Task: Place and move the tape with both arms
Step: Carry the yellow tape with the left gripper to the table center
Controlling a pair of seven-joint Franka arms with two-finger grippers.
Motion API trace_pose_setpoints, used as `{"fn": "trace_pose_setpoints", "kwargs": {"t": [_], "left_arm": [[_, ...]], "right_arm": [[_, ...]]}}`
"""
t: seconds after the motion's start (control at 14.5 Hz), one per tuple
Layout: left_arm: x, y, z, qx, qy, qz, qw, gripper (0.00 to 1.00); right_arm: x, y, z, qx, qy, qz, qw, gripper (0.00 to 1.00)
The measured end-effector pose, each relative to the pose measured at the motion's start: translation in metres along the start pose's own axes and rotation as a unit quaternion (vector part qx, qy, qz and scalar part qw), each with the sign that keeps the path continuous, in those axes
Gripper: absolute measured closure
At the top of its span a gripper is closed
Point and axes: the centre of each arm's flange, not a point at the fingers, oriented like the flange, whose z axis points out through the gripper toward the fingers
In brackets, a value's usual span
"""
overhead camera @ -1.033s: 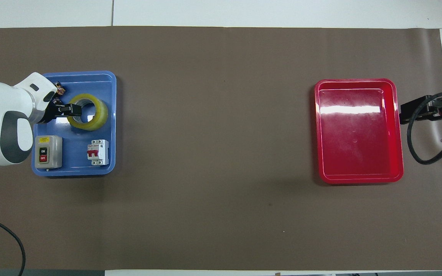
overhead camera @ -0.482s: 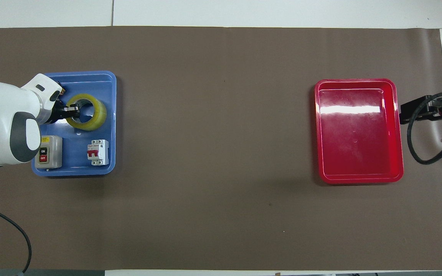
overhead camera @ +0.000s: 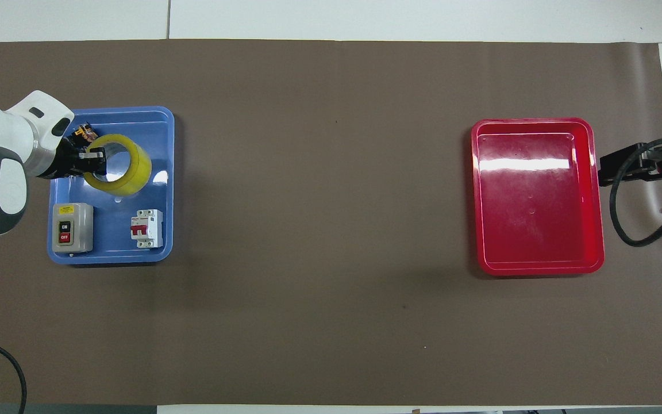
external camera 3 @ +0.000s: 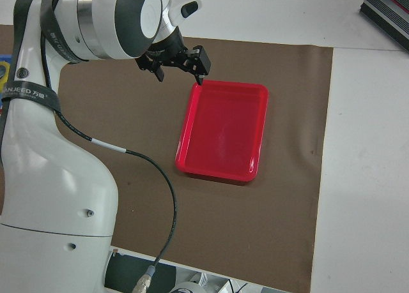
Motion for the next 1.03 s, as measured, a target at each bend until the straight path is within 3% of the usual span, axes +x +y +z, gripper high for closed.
{"fn": "trace_pose_setpoints", "kwargs": {"t": [0.34, 0.69, 1.03], "left_arm": [[-0.029, 0.114, -0.006, -0.007, 0.004, -0.005, 1.000, 0.79], [-0.089, 0.257, 0.015, -0.023, 0.018, -0.036, 0.999, 0.79], [-0.131, 0.329, 0.050, -0.019, 0.036, -0.058, 0.997, 0.79]], "right_arm": [[0.000, 0.000, 0.000, 0.000, 0.000, 0.000, 1.000, 0.00], [0.000, 0.000, 0.000, 0.000, 0.000, 0.000, 1.000, 0.00], [0.000, 0.000, 0.000, 0.000, 0.000, 0.000, 1.000, 0.00]]}}
